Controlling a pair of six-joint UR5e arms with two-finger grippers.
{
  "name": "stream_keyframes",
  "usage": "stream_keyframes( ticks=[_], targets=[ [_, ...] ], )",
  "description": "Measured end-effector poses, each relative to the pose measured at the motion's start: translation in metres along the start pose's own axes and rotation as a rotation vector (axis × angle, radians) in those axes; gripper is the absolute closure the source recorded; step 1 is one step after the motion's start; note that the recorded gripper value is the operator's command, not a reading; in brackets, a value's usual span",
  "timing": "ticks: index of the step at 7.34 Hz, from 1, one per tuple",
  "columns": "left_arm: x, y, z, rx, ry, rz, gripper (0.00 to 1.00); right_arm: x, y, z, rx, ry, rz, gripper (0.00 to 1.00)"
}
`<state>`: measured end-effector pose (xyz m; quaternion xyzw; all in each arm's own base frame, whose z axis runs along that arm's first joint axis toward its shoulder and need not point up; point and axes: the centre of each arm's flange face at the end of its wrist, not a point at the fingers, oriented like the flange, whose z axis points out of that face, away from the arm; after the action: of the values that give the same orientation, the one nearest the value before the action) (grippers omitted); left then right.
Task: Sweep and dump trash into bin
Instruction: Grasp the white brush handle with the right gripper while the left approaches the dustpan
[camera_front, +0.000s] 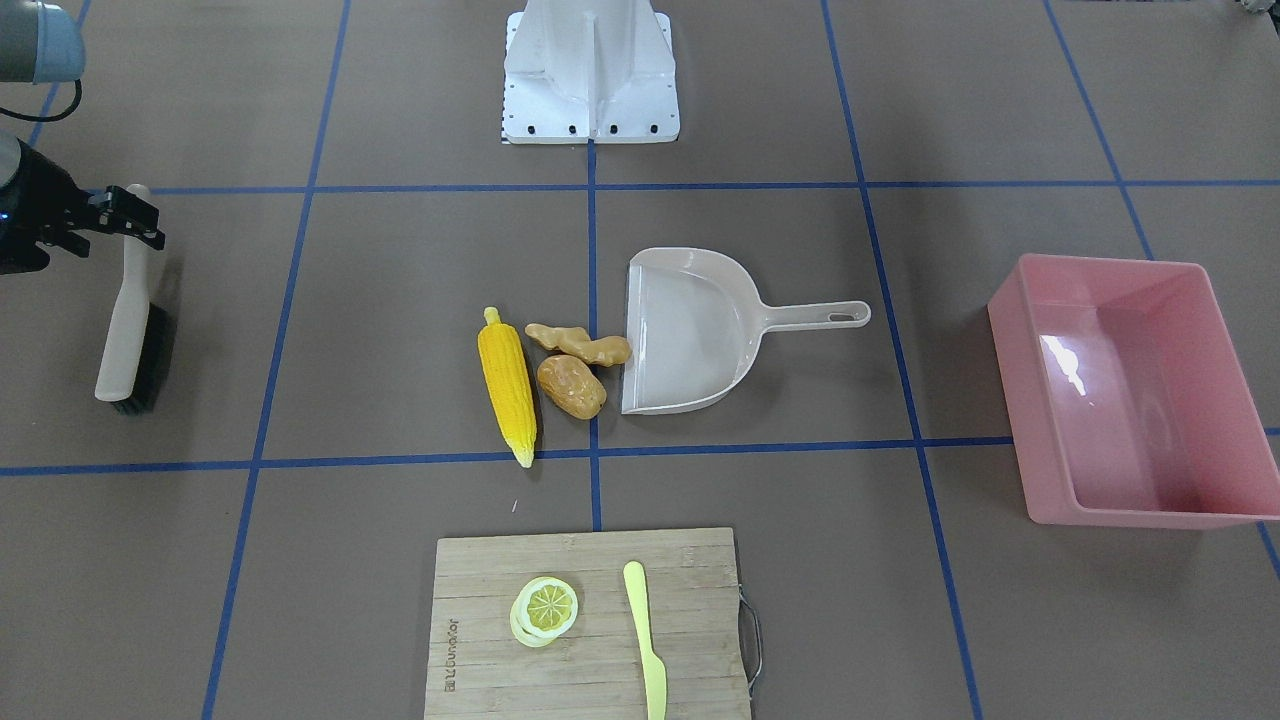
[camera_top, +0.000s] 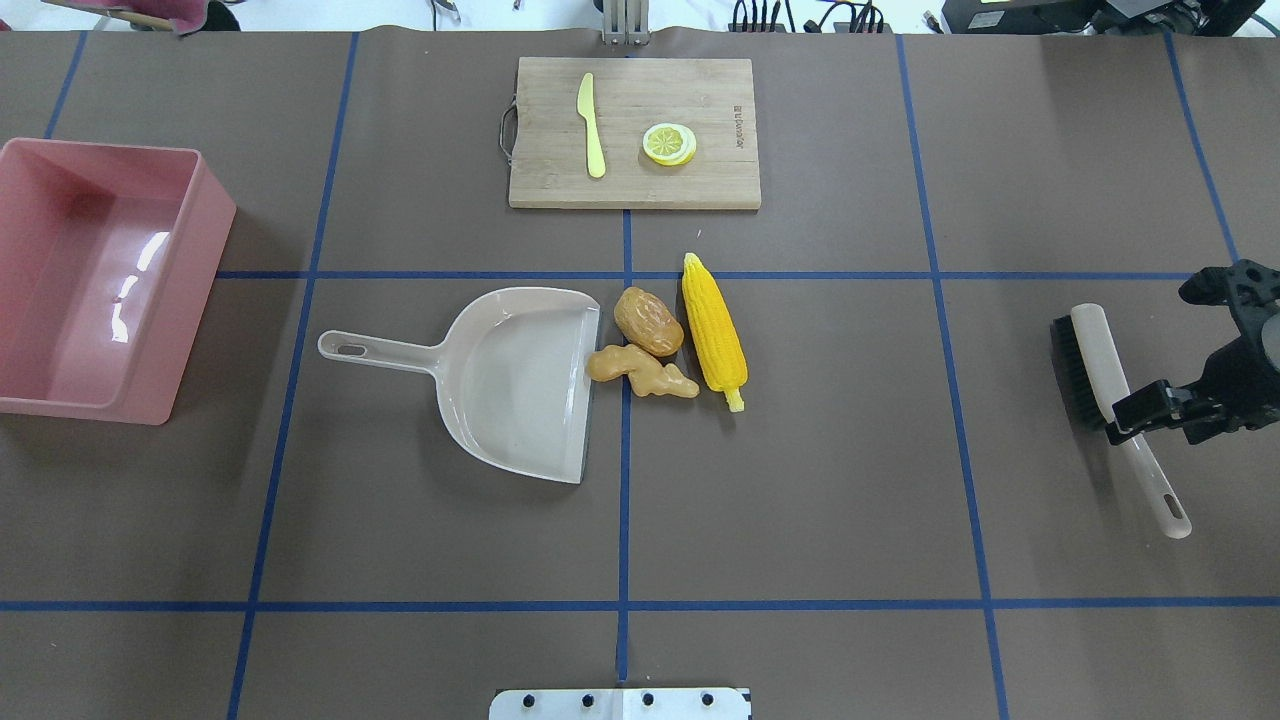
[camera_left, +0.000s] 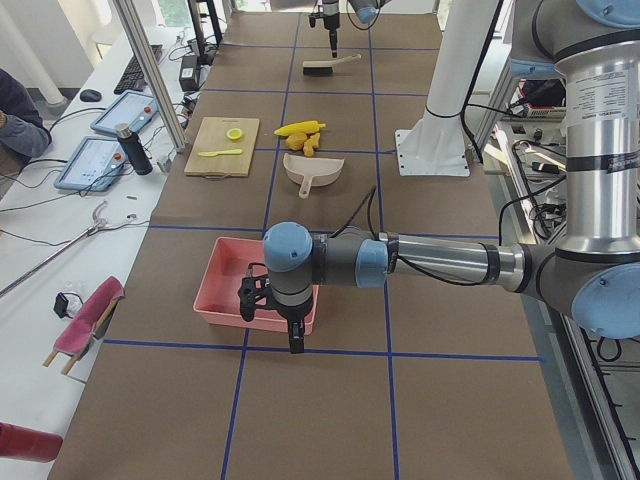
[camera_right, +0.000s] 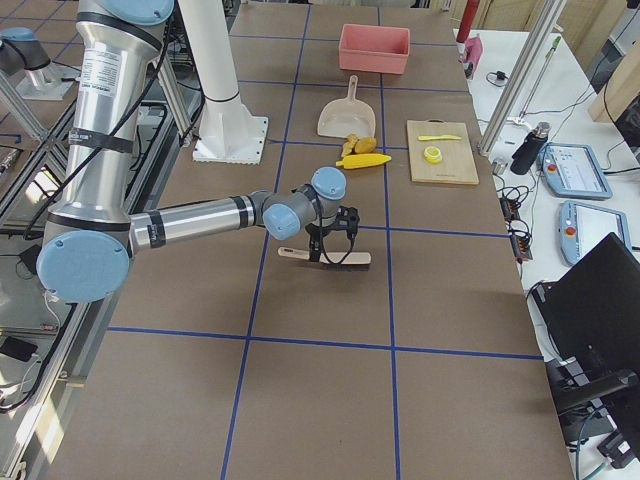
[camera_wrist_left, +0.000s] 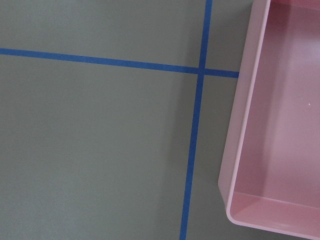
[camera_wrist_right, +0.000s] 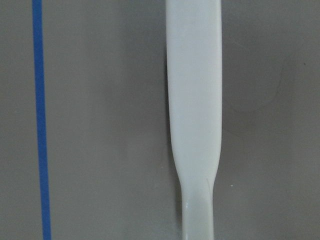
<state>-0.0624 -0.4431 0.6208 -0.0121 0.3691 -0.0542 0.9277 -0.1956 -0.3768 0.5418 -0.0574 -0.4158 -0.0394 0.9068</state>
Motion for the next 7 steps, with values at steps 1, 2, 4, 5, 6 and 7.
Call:
stream_keyframes(
  ticks=[1,2,4,5,6,7],
  targets=[
    [0.001,0.000,-0.001,0.002,0.001,0.001,0.01,0.000,0.008,0.008,-0.008,0.026,-0.011,0.00],
    [0.000,0.000,0.000,0.001,0.001,0.001,0.01,-0.002,0.013,0.018,-0.009,0.060,-0.028,0.00],
    [0.000,-0.003,0.002,0.009,0.003,0.012,0.01,-0.004,0.017,0.029,-0.012,0.092,-0.046,0.22],
    [0.005,-0.009,0.002,0.036,0.007,0.048,0.01,-0.004,0.017,0.031,-0.012,0.097,-0.048,0.30],
    [0.024,-0.020,0.008,0.063,0.015,0.123,0.01,-0.004,0.017,0.032,-0.013,0.099,-0.047,0.36],
    [0.061,-0.035,0.020,0.073,0.023,0.220,0.01,-0.003,0.017,0.032,-0.014,0.100,-0.046,0.42]
  ],
)
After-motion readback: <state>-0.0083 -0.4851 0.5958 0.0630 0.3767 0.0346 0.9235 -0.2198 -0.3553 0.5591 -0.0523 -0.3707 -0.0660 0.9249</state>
